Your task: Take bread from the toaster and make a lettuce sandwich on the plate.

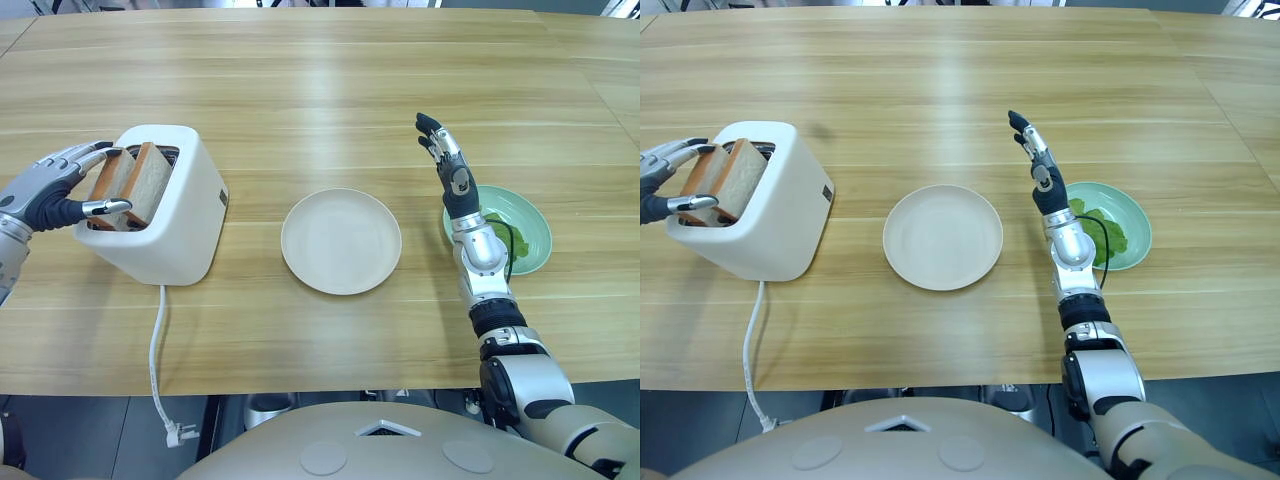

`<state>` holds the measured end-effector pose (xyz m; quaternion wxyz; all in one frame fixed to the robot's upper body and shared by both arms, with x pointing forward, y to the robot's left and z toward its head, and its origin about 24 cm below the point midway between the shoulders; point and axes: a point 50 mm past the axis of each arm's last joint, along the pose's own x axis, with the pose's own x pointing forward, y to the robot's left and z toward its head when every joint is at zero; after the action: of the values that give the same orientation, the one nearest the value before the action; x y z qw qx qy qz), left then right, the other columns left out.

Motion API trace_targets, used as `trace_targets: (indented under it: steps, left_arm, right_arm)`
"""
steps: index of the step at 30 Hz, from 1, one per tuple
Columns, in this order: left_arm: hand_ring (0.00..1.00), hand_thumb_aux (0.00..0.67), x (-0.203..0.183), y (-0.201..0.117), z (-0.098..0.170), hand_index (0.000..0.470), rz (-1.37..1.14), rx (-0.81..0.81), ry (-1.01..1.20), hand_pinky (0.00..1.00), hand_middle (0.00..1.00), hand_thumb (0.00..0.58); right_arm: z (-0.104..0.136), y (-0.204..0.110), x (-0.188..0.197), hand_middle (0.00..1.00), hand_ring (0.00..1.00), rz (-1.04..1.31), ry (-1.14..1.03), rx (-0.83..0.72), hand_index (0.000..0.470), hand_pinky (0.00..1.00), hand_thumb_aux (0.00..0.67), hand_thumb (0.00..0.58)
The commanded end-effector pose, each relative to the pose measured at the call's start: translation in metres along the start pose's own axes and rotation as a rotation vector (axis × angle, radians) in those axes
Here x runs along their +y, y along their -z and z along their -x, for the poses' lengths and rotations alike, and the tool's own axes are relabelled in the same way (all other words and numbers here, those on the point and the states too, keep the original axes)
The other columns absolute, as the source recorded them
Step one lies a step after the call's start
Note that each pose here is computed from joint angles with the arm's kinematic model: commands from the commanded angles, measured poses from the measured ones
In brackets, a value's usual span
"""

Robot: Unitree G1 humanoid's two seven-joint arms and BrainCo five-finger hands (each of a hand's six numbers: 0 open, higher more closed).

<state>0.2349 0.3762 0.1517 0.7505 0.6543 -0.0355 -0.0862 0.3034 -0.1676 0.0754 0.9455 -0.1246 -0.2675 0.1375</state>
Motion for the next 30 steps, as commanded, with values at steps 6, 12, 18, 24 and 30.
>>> trace_targets:
  steps: [6, 12, 18, 24, 30]
  left_arm:
    - [0.0, 0.0, 0.009, 0.002, 0.015, 0.0, 0.133, -0.107, -0.037, 0.0, 0.0, 0.0]
    - [0.0, 0.0, 0.019, 0.003, 0.024, 0.0, 0.175, -0.146, -0.081, 0.0, 0.0, 0.0]
    - [0.0, 0.0, 0.011, 0.01, 0.024, 0.0, 0.168, -0.094, -0.038, 0.0, 0.0, 0.0]
    - [0.0, 0.0, -0.008, 0.018, 0.022, 0.0, 0.111, -0.001, 0.068, 0.0, 0.0, 0.0]
    - [0.0, 0.0, -0.016, 0.023, 0.019, 0.0, 0.088, 0.046, 0.098, 0.0, 0.0, 0.0]
  right_arm:
    - [0.002, 0.002, 0.0, 0.0, 0.0, -0.009, 0.009, 0.019, 0.0, 0.0, 0.0, 0.0]
    - [0.001, 0.001, 0.0, 0.0, 0.0, -0.009, 0.008, 0.016, 0.0, 0.0, 0.0, 0.0]
    - [0.001, 0.001, -0.001, 0.0, 0.0, -0.011, 0.01, 0.015, 0.0, 0.0, 0.0, 0.0]
    - [0.0, -0.001, -0.002, 0.0, 0.0, -0.017, 0.006, 0.01, 0.0, 0.0, 0.0, 0.0]
    - [0.001, -0.001, -0.003, 0.0, 0.0, -0.017, 0.011, 0.012, 0.0, 0.0, 0.0, 0.0]
